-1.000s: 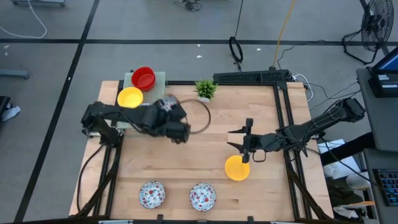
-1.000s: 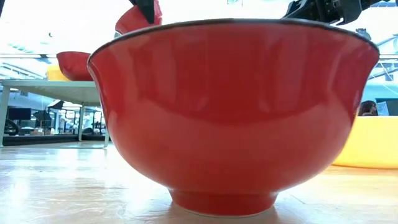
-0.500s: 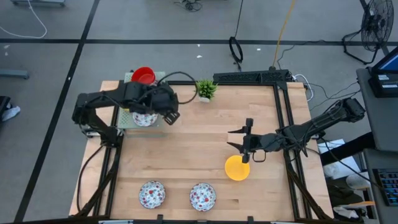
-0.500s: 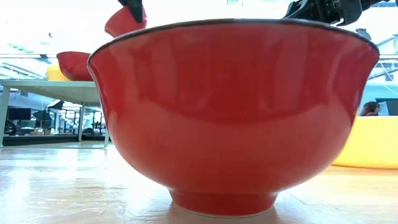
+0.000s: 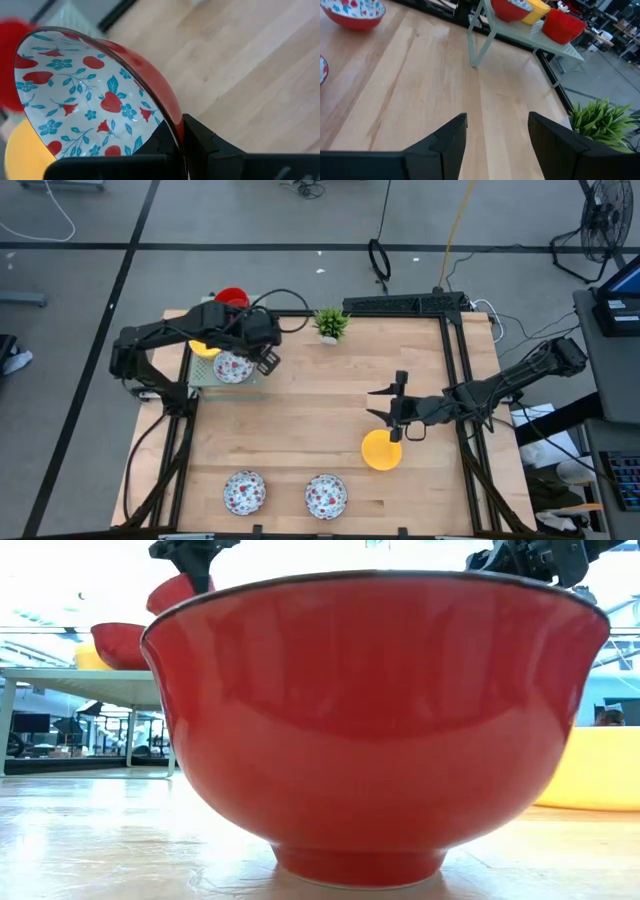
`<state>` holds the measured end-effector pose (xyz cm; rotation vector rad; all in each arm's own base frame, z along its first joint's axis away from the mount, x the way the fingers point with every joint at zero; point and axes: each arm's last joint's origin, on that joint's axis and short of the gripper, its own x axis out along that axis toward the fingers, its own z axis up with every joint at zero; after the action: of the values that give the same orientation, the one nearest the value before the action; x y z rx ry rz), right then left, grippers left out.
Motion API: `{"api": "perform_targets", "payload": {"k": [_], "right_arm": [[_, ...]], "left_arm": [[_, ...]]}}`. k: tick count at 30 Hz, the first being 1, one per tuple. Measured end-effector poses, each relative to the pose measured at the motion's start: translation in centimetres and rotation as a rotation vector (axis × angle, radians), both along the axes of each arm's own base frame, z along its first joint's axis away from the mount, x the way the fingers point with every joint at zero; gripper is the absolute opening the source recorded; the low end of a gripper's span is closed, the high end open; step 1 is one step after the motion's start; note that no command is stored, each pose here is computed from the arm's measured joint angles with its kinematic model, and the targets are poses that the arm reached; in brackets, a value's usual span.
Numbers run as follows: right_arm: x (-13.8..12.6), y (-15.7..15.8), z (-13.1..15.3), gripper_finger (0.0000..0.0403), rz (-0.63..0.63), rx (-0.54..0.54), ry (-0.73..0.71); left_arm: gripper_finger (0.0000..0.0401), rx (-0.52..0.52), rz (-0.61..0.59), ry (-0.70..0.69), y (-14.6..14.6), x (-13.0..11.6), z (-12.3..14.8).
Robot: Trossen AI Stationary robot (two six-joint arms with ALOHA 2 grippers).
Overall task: Pick & Place Mini bowls
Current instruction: Stack the red and white bowl on the red and white bowl on the shelf
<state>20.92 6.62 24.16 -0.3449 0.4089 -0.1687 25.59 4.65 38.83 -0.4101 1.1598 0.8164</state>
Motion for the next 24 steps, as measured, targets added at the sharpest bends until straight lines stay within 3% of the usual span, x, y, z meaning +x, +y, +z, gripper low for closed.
{"api": "perform_targets", "payload": {"k": [5,11,24], "right_arm": [[0.0,0.0,0.0,0.0199,0.0,0.001,-0.004],[0.0,0.0,0.1,0.0199,0.0,0.004,-0.01],[0.1,0.0,0.2,0.0199,-0.001,0.009,-0.02]], "left_arm": [[0.0014,-0.028,0.033,-0.007,0.0,-2.3,-0.3],[0.0014,-0.066,-0.025,-0.028,-1.4,-4.5,-0.2],[0.0023,-0.097,-0.093,0.143,-3.5,-4.8,-4.7]]}}
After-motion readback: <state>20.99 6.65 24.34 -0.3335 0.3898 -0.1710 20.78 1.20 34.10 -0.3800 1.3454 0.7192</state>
